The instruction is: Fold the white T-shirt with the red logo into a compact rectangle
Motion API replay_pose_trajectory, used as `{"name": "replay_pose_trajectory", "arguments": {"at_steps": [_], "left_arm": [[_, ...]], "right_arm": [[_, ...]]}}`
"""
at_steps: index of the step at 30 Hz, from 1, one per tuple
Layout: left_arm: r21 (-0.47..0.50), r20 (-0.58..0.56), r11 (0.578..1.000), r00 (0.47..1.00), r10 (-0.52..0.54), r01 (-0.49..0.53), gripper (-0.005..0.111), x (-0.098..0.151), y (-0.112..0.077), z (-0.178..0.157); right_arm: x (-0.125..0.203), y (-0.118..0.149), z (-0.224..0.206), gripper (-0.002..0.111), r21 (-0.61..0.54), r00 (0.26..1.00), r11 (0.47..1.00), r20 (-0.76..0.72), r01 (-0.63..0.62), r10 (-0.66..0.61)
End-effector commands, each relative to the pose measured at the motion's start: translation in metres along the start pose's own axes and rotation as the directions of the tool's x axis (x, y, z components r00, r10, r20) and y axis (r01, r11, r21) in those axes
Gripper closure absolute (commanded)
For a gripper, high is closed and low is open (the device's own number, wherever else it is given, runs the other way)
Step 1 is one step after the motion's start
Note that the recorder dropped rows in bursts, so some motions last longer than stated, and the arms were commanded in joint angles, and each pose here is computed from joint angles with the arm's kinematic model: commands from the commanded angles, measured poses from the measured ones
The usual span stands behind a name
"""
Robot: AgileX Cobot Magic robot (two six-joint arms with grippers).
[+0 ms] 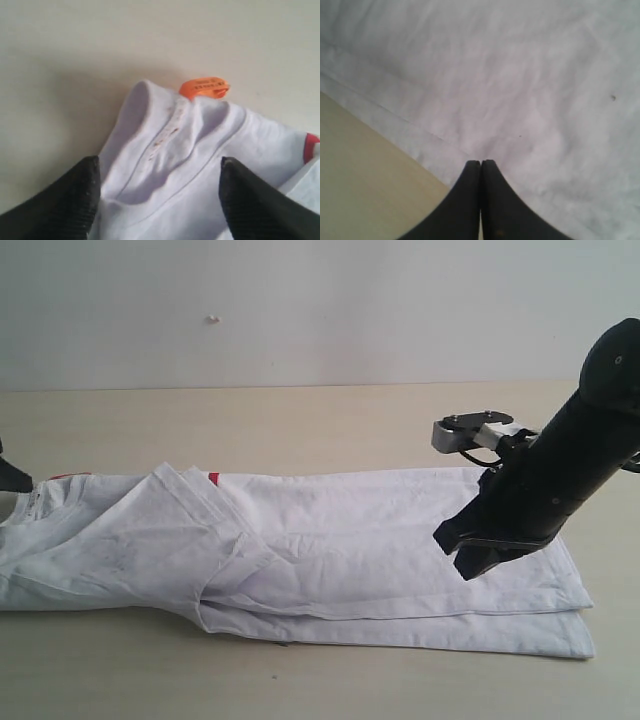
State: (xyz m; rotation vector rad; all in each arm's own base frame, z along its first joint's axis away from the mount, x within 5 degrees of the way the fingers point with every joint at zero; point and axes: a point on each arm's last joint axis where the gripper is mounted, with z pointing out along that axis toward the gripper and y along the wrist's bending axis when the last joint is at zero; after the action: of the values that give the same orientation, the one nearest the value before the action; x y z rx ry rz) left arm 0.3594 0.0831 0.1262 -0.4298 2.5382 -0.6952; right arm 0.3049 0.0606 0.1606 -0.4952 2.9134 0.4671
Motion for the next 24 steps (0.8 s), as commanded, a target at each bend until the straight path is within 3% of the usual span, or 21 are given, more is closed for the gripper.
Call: {"name": "replay_pose_trajectory", "arguments": {"at_steps": [1, 6, 24], "left_arm": [[-0.036, -0.042, 0.998, 0.998, -0.051, 0.05, 0.041, 0.001, 0.01, -0.016], [-0.071, -0.08, 0.997, 0.996, -0.043, 0.037, 0.041, 0.004, 0.014, -0.017], [-0.062, -0.152, 0.996, 0.985, -0.078, 0.069, 0.041, 0.014, 0.025, 0.001]], "right_arm": [[0.0, 0.002, -0.003, 0.108, -0.008, 1.0, 1.0, 0.004, 0.004, -0.004], [0.0, 0.002, -0.003, 0.108, -0.011, 1.0, 1.0, 0.001, 0.003, -0.003], [0.0, 0.004, -0.003, 0.108, -0.026, 1.0, 1.0, -0.002, -0.008, 0.008]]}}
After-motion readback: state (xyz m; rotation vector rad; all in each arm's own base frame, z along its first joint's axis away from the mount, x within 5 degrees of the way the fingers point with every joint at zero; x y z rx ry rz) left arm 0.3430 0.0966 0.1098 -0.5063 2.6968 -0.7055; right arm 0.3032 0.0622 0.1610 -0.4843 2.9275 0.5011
